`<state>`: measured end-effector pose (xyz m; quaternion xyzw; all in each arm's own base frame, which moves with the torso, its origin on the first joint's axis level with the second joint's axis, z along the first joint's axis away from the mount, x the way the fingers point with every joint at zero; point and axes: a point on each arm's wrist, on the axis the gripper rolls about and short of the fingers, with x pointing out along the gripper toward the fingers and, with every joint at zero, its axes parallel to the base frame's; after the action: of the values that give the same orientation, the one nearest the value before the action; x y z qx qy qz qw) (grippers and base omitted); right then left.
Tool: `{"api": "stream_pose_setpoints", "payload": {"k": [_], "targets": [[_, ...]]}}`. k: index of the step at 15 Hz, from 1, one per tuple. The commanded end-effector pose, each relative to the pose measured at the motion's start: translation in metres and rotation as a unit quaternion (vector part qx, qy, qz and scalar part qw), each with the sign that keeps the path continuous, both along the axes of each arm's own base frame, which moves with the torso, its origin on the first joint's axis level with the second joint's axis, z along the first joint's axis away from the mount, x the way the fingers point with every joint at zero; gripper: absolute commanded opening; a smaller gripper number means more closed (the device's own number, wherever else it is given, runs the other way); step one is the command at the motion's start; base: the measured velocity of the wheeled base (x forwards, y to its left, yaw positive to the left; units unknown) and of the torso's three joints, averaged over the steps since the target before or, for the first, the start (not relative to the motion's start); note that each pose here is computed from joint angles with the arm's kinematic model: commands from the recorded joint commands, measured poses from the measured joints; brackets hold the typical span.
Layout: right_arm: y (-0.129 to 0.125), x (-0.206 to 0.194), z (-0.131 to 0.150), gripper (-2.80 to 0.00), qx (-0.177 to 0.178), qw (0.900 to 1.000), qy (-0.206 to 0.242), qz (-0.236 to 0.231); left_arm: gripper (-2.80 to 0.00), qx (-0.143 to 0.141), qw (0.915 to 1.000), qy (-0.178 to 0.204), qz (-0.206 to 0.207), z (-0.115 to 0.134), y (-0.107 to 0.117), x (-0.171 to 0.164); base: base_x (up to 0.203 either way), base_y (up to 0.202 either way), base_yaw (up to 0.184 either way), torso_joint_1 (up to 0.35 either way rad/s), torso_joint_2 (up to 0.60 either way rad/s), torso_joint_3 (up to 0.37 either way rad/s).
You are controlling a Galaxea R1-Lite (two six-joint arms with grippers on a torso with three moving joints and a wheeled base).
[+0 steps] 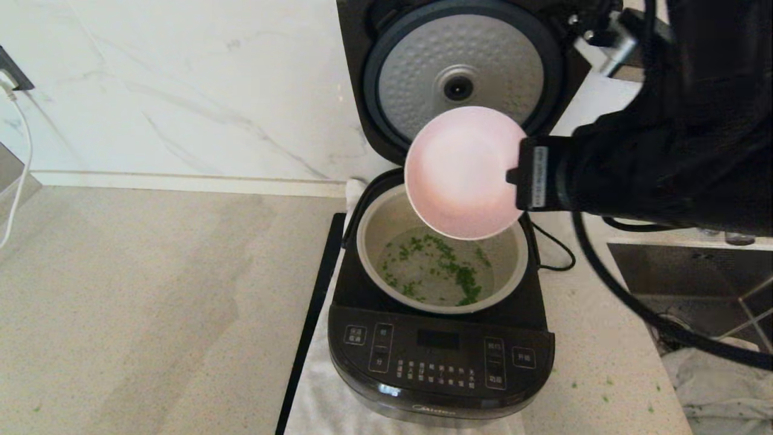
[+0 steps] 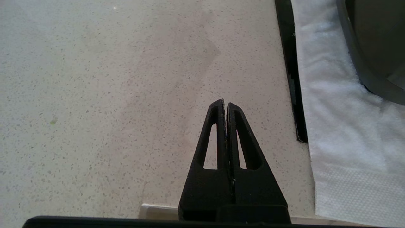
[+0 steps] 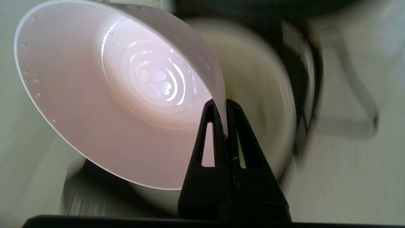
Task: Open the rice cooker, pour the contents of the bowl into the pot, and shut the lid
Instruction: Place the bowl on the table
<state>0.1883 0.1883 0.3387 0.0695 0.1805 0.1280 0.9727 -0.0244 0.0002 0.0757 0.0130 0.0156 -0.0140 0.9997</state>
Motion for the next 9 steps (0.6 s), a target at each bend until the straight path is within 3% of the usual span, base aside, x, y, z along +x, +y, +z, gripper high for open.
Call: {"api": "stream_pose_setpoints", "payload": {"k": [1, 4, 7, 9], "targets": [[-0.060, -0.027, 0.011, -2.80, 0.001, 0.997, 0.081, -0.019, -2.80, 0.000, 1.0000, 0.000, 0.000, 0.000, 0.000, 0.000, 0.000, 0.000, 0.000, 0.000, 0.00, 0.000], [-0.113, -0.037, 0.001, -2.80, 0.005, 0.986, 0.142, -0.083, -2.80, 0.000, 1.0000, 0.000, 0.000, 0.000, 0.000, 0.000, 0.000, 0.000, 0.000, 0.000, 0.00, 0.000], [-0.151, -0.039, -0.037, -2.80, -0.005, 0.963, 0.232, -0.139, -2.80, 0.000, 1.0000, 0.000, 0.000, 0.000, 0.000, 0.000, 0.000, 0.000, 0.000, 0.000, 0.00, 0.000], [-0.174, -0.034, -0.073, -2.80, 0.000, 0.942, 0.298, -0.156, -2.80, 0.000, 1.0000, 0.000, -0.001, 0.000, 0.000, 0.000, 0.000, 0.000, 0.000, 0.000, 0.00, 0.000]]}}
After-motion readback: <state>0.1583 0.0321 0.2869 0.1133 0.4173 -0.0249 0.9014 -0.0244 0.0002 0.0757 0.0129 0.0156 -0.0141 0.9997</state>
